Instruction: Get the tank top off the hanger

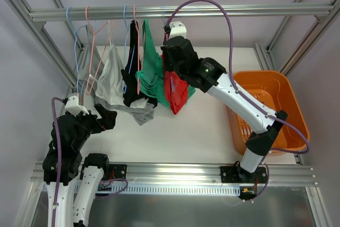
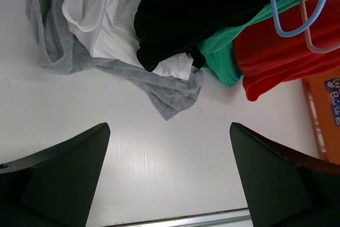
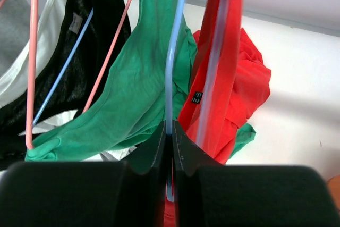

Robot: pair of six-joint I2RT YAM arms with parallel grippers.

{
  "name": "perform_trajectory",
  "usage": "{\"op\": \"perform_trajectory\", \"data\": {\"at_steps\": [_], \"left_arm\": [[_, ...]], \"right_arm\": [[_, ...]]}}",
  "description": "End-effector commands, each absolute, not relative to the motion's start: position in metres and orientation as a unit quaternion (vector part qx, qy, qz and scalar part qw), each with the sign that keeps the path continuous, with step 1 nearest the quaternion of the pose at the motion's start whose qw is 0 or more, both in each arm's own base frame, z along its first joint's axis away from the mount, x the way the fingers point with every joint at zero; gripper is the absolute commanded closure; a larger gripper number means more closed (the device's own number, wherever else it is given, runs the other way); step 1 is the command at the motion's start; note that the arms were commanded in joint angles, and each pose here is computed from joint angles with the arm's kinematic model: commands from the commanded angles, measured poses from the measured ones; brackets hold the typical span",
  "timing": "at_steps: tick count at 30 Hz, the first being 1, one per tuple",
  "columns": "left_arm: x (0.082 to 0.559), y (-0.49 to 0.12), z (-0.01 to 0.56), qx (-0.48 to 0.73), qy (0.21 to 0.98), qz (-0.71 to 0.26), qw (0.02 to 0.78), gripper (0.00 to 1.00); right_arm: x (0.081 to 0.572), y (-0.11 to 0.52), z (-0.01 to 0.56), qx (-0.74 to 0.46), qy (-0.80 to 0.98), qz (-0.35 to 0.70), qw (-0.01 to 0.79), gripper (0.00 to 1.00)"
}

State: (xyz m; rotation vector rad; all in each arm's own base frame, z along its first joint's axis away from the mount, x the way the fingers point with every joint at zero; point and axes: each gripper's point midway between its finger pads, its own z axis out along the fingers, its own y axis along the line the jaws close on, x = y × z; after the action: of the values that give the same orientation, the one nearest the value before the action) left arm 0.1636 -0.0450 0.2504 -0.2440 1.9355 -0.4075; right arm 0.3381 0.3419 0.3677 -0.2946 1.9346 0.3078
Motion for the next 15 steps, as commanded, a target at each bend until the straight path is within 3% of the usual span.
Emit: {"op": "perform_trajectory", "data": {"at_steps": [1, 3, 15], "left_arm": [[0.166, -0.051, 0.26, -0.093, 0.801, -0.19, 0.56, 0.01], [0.165, -0.051, 0.261, -0.092, 0.801, -0.19, 0.56, 0.01], [0.163, -0.052, 0.263, -0.088, 0.795, -0.194, 0.567, 0.01]], "right_arm": [[0.34, 0.33, 0.412, -0.079, 0.79, 0.142, 0.592, 0.94], [0.339, 0.328, 0.415, -0.074, 0.788, 0.144, 0.594, 1.0], [0.324, 0.314, 0.469, -0.062, 0.746, 0.199, 0.633, 1.0]]}}
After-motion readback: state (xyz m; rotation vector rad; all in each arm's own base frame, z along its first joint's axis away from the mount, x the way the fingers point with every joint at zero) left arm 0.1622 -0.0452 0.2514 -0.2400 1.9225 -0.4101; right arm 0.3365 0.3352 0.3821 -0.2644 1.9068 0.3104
